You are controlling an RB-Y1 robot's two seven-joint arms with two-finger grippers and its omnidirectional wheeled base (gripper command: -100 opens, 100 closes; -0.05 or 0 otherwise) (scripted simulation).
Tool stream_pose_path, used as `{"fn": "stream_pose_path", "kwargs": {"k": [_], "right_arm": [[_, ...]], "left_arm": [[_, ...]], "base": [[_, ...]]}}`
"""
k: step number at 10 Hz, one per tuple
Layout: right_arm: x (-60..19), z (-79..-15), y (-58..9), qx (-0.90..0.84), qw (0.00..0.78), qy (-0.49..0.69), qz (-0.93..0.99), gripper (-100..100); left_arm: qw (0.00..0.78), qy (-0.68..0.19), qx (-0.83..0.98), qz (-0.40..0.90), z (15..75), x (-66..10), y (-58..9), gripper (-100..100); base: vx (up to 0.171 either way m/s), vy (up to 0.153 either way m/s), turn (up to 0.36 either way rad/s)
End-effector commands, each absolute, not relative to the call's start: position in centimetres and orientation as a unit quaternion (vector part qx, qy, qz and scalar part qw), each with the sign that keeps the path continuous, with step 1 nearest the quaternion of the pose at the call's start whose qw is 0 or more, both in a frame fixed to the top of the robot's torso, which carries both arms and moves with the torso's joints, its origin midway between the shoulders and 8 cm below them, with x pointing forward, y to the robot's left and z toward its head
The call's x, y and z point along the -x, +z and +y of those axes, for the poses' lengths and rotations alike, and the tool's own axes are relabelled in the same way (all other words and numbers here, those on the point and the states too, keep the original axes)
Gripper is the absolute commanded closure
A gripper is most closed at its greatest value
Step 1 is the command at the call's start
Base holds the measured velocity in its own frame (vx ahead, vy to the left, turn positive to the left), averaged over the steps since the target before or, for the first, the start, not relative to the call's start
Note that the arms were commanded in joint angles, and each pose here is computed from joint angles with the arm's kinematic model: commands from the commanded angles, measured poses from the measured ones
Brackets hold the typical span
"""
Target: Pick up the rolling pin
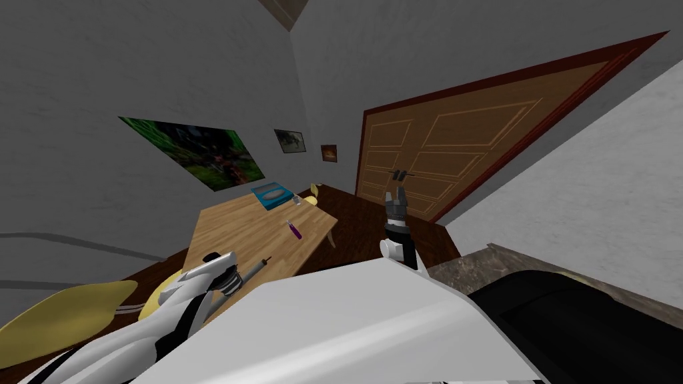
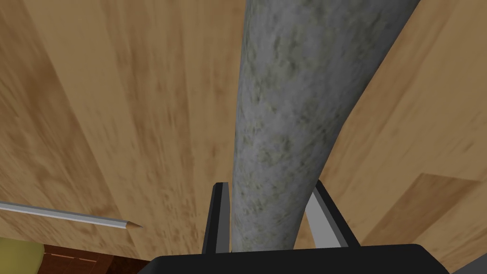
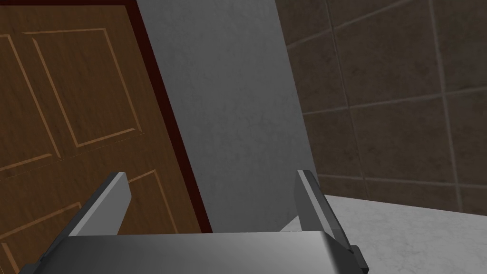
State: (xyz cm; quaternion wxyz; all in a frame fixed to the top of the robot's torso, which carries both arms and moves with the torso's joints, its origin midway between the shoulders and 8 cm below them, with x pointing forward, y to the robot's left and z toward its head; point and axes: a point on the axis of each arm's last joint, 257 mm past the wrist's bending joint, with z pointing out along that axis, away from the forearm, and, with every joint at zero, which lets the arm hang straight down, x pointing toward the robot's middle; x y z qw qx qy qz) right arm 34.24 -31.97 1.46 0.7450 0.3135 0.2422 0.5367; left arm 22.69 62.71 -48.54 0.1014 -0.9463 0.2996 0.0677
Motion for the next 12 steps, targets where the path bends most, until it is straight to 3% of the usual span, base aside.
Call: {"fn": "stream_pose_path", "kwargs": {"k": [1, 12], "right_arm": [[-34.2, -32.0, 1.5, -0.313, 0.745, 0.537, 0.242, 0], [-34.2, -32.0, 1.5, -0.313, 0.745, 0.537, 0.242, 0]], "left_arm": [[0.099, 0.063, 0.95, 0.288, 63.2, -22.2, -48.3, 100], [0.096, 0.082, 0.963, 0.239, 67.1, -14.8, -47.3, 100]], "base": [[-0.014, -0.011, -0.103], [-0.012, -0.015, -0.112]]}}
